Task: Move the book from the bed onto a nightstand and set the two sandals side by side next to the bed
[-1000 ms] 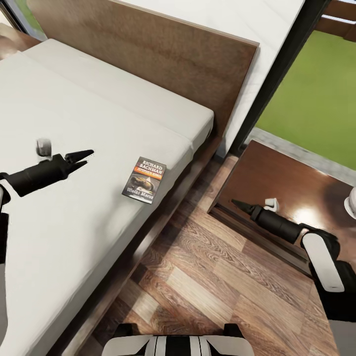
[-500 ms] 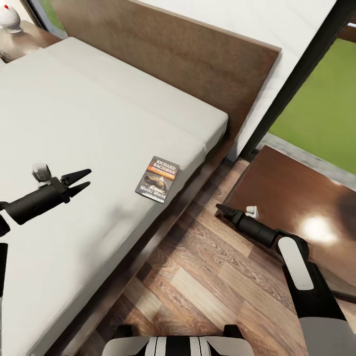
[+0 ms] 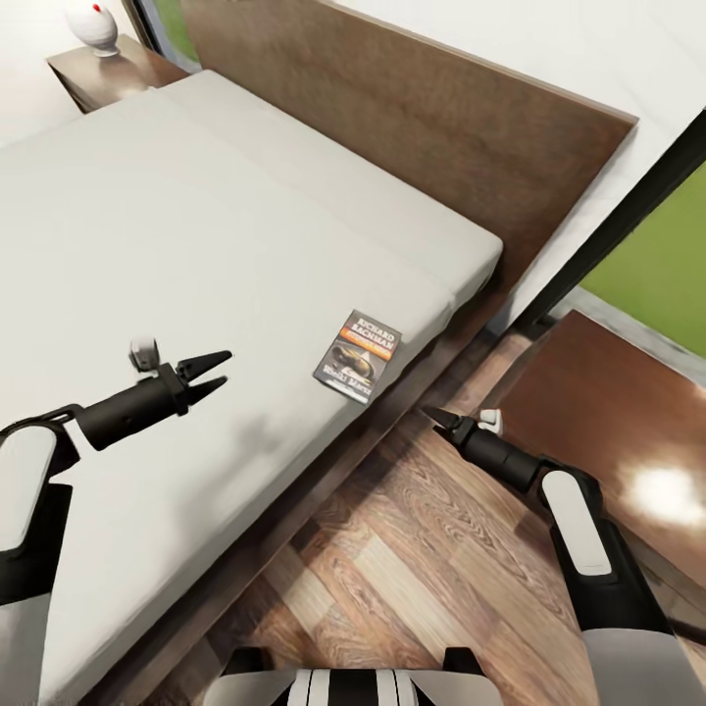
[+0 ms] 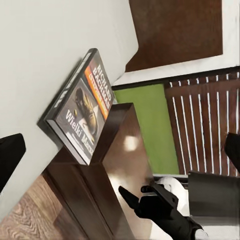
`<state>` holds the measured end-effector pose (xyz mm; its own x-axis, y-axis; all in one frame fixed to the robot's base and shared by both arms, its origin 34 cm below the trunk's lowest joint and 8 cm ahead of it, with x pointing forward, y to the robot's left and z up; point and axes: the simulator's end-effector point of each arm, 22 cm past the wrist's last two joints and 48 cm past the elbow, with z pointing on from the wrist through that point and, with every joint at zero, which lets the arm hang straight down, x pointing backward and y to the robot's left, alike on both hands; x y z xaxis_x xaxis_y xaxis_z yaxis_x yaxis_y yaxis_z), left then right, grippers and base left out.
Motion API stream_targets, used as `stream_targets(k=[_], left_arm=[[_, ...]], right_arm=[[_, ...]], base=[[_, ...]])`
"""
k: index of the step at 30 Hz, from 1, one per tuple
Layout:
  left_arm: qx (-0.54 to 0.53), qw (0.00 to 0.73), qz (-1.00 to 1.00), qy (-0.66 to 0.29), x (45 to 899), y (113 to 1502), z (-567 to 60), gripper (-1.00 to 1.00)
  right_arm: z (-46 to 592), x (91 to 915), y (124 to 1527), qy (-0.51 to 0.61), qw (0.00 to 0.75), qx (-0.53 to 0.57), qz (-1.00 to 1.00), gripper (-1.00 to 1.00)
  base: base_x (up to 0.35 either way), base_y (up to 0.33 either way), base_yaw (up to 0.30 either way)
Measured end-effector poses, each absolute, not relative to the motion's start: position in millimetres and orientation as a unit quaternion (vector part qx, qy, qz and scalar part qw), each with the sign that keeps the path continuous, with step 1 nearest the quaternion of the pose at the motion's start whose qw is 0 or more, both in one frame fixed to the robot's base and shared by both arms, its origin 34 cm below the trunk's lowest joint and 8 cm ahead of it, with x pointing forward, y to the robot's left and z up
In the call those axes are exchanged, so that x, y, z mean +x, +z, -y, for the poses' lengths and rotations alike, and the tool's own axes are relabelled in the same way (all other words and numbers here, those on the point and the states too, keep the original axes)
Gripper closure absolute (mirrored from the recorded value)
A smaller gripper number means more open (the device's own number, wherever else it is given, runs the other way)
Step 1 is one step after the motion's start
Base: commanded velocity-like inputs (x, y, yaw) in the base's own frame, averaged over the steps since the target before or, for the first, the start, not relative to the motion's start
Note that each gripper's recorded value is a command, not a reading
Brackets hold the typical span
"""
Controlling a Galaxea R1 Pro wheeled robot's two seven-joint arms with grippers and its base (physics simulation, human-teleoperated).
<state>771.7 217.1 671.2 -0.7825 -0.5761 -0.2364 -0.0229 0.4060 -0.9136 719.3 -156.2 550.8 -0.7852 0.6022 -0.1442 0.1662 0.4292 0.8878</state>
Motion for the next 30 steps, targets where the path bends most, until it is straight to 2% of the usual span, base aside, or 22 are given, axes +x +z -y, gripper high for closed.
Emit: stream_targets(k=[8, 14, 30], left_arm=[[-0.182, 0.265, -0.797, -0.510, 788, 683, -196, -1.00], [-0.161, 0.234, -0.821, -0.496, 781, 672, -166, -1.00], [-0.155, 0.220, -0.797, -0.541, 787, 698, -135, -1.00]], right_arm=[[157, 722, 558, 0.481, 0.232, 0.233, -0.813, -1.00], [159, 727, 574, 0.483, 0.249, 0.223, -0.809, -1.00], [160, 734, 592, 0.489, 0.268, 0.217, -0.801, -1.00]], base=[[0.000, 0.000, 0.211], [0.000, 0.000, 0.177], [0.000, 0.000, 0.042]])
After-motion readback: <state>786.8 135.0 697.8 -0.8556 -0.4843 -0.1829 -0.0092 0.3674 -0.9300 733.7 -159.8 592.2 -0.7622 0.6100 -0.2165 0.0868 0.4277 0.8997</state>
